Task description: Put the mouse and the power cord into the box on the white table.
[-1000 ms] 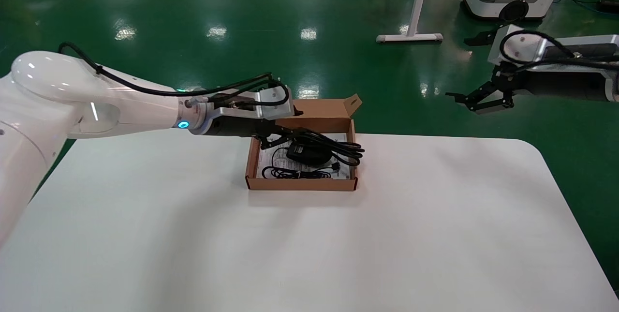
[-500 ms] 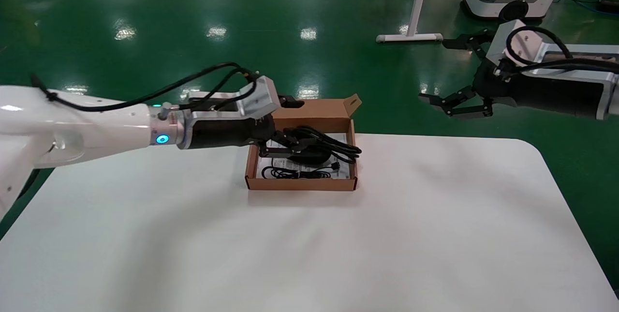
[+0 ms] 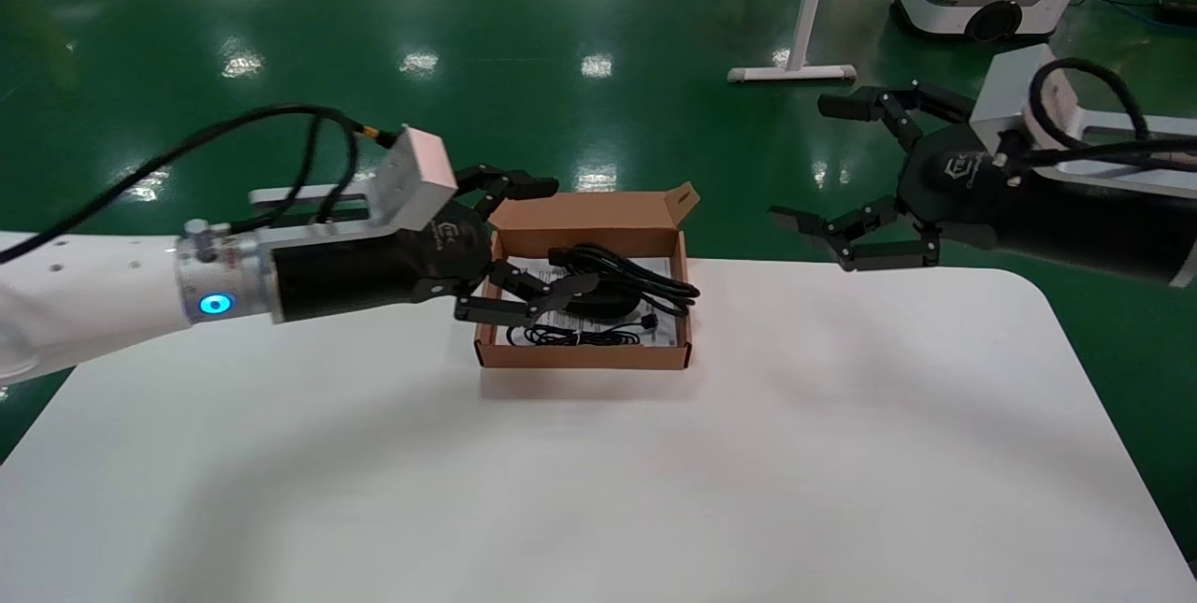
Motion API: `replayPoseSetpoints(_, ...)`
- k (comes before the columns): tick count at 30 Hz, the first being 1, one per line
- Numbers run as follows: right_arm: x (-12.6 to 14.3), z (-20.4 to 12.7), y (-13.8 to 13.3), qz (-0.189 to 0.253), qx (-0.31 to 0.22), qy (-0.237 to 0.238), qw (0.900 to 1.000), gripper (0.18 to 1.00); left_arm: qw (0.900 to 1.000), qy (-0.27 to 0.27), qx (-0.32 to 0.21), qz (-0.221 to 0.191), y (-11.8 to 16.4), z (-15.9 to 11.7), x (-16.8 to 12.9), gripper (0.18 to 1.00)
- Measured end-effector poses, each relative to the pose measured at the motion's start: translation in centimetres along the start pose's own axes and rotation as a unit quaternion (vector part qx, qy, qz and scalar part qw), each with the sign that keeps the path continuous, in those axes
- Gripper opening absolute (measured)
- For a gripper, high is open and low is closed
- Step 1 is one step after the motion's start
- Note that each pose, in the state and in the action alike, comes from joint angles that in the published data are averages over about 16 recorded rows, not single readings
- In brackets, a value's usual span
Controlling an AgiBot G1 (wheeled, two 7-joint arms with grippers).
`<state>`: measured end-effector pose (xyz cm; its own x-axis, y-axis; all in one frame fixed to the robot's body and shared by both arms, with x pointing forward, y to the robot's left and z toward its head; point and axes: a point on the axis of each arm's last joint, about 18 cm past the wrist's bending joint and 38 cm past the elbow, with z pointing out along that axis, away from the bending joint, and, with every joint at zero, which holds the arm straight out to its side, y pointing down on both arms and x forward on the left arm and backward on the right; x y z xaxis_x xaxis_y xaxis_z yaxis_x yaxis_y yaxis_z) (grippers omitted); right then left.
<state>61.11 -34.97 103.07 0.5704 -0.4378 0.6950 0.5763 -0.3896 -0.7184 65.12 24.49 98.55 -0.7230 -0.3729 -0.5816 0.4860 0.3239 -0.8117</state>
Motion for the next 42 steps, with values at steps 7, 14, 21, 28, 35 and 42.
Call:
replayPoseSetpoints(7,-2.7,-0.8,-1.5,0.034,0.036,-0.032,0.998,1.001,0.9989,0.014,0.039,-0.024,-1.3,-3.2,1.7,0.984)
replayPoseSetpoints(14,-5.7,-1.8,-3.2,0.067,0.067,-0.073,0.993,1.001,0.9963,0.034,0.069,-0.039,-2.9,-6.4,3.7,0.999)
replayPoseSetpoints(21,-8.9,-2.9,-5.0,0.1,0.089,-0.121,0.983,1.001,0.9929,0.063,0.088,-0.049,-4.6,-9.5,6.2,1.0)
replayPoseSetpoints(28,-11.6,-3.8,-6.4,0.124,0.102,-0.163,0.973,1.001,0.9892,0.097,0.096,-0.054,-6.4,-12.1,8.8,1.0)
replayPoseSetpoints(35,-12.8,-4.3,-7.1,0.133,0.106,-0.184,0.968,1.001,0.9864,0.121,0.097,-0.054,-7.5,-13.6,10.5,1.0)
replayPoseSetpoints(42,-12.9,-4.3,-7.2,0.133,0.107,-0.185,0.968,1.001,0.9857,0.127,0.097,-0.054,-7.7,-13.9,10.9,1.0)
